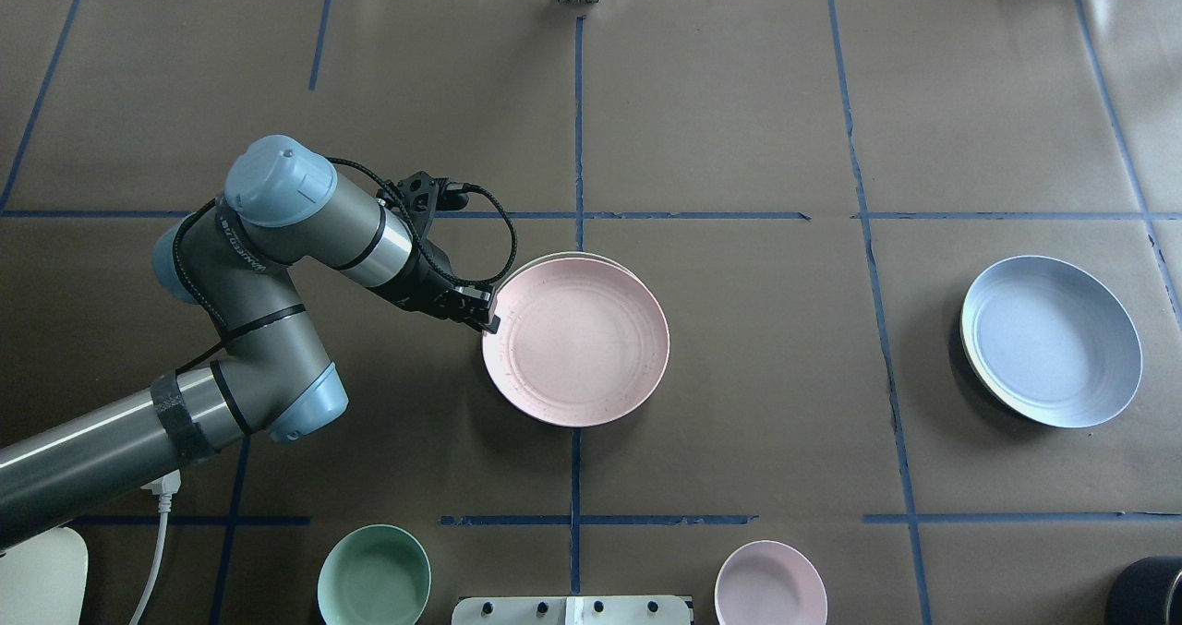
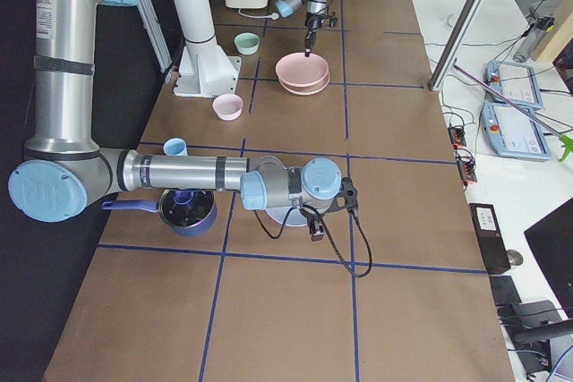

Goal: Stack three plates with pink and blue
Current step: 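Open and raise the left gripper while the right arm reaches toward the blue plate, then grip the light blue plate rim with the right gripper and lift it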

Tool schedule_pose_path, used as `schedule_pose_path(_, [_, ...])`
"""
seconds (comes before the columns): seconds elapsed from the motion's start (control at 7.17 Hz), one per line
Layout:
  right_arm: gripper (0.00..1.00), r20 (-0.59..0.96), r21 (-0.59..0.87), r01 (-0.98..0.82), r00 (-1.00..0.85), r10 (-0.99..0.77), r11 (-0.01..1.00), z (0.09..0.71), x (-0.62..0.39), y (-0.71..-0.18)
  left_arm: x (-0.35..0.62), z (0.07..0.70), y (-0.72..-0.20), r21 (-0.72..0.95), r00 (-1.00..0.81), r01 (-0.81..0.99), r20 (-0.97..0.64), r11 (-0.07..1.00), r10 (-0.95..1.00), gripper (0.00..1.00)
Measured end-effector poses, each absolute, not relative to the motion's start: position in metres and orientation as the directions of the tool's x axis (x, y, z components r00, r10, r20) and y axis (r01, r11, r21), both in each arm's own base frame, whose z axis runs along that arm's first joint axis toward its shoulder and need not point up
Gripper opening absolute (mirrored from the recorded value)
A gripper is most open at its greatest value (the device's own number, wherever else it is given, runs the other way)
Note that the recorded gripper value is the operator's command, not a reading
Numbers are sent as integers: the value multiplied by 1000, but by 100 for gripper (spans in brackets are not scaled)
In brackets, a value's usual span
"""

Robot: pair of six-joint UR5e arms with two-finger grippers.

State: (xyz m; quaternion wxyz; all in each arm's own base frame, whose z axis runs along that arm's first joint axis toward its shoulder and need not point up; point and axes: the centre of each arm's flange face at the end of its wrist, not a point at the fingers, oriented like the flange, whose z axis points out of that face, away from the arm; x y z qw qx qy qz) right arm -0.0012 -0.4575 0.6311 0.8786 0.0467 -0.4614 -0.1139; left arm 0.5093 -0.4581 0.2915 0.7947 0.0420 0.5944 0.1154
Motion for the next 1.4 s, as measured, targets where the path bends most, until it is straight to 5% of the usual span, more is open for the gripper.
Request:
schedule_pose_path(0.7, [97, 807, 71, 4, 588, -60, 997, 653, -92, -450, 437, 296, -474, 182, 259, -52, -947, 982, 189, 100])
schedule_pose_path(0.84, [81, 817, 62, -43, 575, -26, 997, 673, -105, -442, 436, 294, -474, 171, 257, -46, -950, 984, 177, 100])
schedule_pose_path(0.98, [40, 827, 34, -79, 561, 17, 996, 687, -112, -436, 435, 293, -474, 166, 256, -44, -951, 985, 171, 100])
schedule_pose_path(1.12, [18, 831, 6, -96, 554, 49, 995, 693, -117, -432, 434, 293, -474, 165, 255, -43, -952, 985, 170, 100])
schedule_pose_path(1.26, [3, 830, -14, -92, 554, 63, 996, 699, -122, -425, 434, 291, -473, 163, 253, -41, -953, 986, 168, 100])
schedule_pose_path(1.4, [0, 827, -29, -83, 558, 70, 996, 705, -124, -417, 433, 289, -472, 158, 250, -38, -955, 987, 162, 100])
